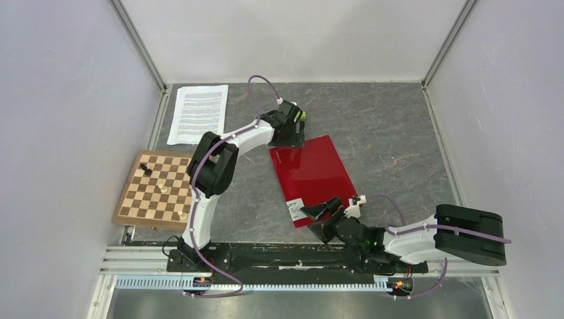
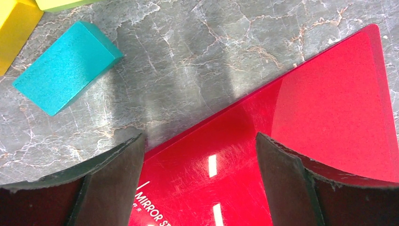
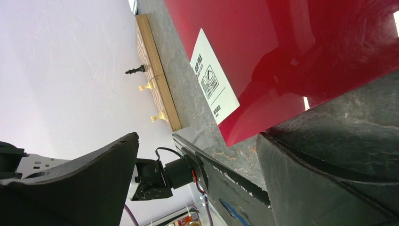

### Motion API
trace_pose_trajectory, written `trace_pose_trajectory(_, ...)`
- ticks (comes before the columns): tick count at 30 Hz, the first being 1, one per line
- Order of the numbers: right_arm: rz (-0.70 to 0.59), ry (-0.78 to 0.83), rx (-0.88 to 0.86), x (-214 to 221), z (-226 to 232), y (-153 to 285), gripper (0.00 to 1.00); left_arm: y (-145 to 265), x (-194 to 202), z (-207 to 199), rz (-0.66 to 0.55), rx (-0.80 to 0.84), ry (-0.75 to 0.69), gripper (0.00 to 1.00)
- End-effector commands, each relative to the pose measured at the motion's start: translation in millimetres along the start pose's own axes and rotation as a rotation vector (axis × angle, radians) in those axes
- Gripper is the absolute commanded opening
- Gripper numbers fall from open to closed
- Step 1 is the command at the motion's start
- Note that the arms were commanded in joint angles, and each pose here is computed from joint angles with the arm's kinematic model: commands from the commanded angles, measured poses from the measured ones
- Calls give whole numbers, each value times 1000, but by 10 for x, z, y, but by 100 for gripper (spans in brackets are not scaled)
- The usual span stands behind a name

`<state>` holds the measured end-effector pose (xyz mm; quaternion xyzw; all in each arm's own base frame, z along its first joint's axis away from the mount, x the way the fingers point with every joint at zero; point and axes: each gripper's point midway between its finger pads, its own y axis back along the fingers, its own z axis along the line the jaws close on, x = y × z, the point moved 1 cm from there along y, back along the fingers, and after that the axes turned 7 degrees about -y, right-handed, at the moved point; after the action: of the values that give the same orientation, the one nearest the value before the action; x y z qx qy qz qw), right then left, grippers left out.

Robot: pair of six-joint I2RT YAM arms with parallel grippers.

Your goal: Put the files into the folder

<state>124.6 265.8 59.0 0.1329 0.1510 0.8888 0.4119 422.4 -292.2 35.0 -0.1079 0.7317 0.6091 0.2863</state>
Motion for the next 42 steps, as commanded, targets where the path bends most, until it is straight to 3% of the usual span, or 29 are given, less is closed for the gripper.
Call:
trace_pose_trajectory(1, -69, 5, 18, -228, -212, 65, 99, 108, 155, -3, 73, 16, 47, 92)
trace_pose_trajectory(13, -162, 14, -16, -431, -195, 94, 99, 200, 331, -46, 133, 39, 129, 79)
trace_pose_trajectory(23, -303, 165, -39, -661, -51, 147, 98, 351, 334, -198, 155, 125, 168, 68)
trace_pose_trajectory(31, -409, 349, -79, -752, 257, 178, 80, 405, 267, -317, 155, 188, 181, 60)
trace_pose_trajectory(37, -430, 436, -106, -730, 400, 166, 60, 399, 247, -366, 167, 219, 192, 55)
trace_pose_trajectory(42, -445, 483, -105, -735, 445, 167, 49, 434, 207, -404, 164, 241, 192, 52)
